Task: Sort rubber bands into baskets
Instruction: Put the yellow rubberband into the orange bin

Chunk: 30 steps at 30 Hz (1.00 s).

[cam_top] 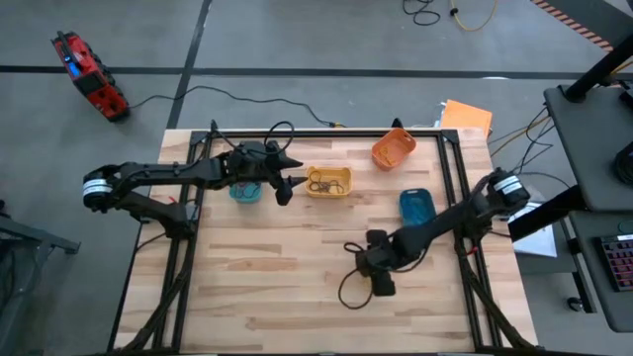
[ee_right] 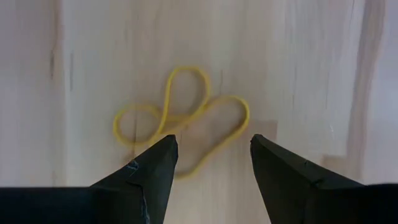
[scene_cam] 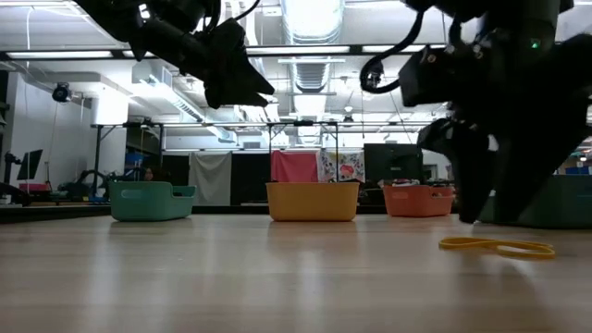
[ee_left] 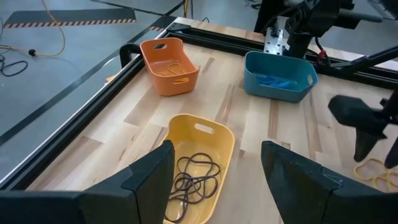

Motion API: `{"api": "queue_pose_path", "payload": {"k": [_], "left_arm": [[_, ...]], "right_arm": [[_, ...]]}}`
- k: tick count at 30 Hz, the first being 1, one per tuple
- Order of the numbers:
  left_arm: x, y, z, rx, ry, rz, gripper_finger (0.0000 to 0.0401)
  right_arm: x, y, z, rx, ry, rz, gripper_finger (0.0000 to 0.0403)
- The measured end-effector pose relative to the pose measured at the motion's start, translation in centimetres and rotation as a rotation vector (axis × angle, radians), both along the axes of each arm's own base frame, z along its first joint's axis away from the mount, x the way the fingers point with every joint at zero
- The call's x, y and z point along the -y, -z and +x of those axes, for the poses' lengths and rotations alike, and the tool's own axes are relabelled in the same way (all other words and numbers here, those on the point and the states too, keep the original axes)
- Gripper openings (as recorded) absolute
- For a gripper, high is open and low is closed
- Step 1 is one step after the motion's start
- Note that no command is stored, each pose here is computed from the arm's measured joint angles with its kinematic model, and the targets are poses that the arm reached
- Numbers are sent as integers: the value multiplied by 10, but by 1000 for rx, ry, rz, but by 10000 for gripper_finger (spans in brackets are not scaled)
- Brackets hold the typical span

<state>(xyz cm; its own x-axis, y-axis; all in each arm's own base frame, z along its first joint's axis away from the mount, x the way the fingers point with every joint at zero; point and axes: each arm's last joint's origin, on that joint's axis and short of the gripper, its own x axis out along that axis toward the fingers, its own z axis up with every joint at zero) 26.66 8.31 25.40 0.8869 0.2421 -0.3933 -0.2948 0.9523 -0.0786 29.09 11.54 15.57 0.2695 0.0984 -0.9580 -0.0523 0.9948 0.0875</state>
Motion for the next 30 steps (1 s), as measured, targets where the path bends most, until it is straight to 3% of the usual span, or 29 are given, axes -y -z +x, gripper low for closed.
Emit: {"api": "queue_pose_path", "payload": {"k": [11, 18, 22, 30], "left_arm": [[6, 10, -1, -27, 19, -13, 223], [17, 13, 0, -34, 52, -26, 223], [22, 13, 1, -34, 72, -25, 223], [29, 13, 3, -35, 98, -25, 223]], "right_arm": [[-18, 16, 6, 37, 6, 14, 198], [-21, 27, 10, 39, 11, 8, 175], [-21, 34, 11, 25, 11, 0, 136], [-22, 48, 13, -7, -24, -24, 18]]}}
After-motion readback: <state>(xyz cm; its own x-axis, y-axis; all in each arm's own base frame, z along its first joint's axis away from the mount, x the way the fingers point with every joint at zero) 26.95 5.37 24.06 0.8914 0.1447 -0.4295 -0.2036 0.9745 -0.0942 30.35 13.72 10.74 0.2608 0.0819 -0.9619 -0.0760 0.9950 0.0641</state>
